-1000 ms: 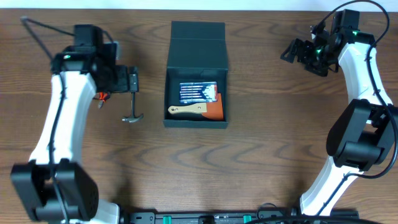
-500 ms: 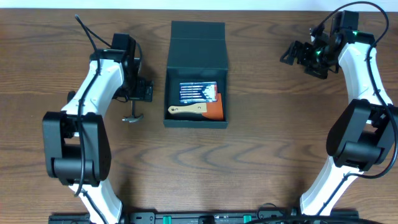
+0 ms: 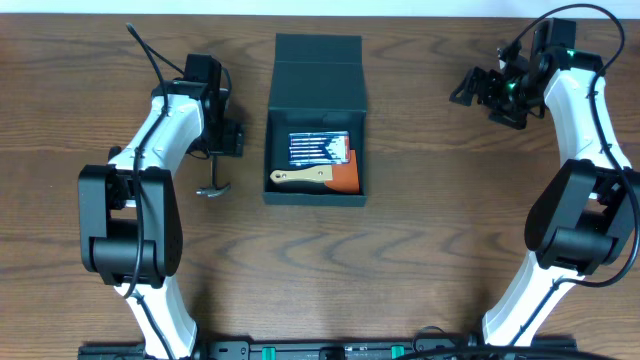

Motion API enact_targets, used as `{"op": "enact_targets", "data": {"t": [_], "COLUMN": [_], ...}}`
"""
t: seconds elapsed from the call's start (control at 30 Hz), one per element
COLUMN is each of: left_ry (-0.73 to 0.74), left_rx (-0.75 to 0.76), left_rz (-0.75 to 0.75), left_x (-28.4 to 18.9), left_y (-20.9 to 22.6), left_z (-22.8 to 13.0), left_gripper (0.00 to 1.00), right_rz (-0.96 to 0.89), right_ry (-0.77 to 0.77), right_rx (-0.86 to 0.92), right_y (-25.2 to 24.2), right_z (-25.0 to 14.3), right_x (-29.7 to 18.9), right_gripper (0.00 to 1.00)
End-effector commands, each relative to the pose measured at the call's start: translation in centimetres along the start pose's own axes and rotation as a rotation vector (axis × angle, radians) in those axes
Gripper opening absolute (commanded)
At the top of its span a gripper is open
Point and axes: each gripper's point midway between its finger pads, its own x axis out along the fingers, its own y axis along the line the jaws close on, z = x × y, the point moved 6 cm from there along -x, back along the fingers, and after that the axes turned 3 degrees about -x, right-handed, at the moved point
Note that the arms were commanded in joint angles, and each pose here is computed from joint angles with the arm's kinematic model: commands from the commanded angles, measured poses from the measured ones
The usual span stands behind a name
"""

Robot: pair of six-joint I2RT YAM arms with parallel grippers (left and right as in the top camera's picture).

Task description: Pack container

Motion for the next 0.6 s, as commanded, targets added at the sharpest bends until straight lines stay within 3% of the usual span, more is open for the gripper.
{"op": "enact_targets", "data": {"t": [0.0,0.33,0.57], "left_ry": [-0.026,-0.062,0.008], "left_rx": [0.0,0.001,-0.02], "left_rz": [0.008,0.011,0.02], "left_x": [-0.1,-0.1,0.8], "left_y": [0.1,0.3,1.2], "left_z": [0.7,1.4,0.3], "left_gripper": [0.75,0.75,0.75], "right_rz": [0.017,0.015,0.014], "right_ry": [0.022,0.043,0.056], "right_rx": [0.013,0.023,0.028], "right_y": [0.2,0.2,0.2], "right_z": [-0.3,-0.7,-0.9], "right_x": [0.6,0.5,0.5], "right_gripper": [0.99,0.99,0.99]}}
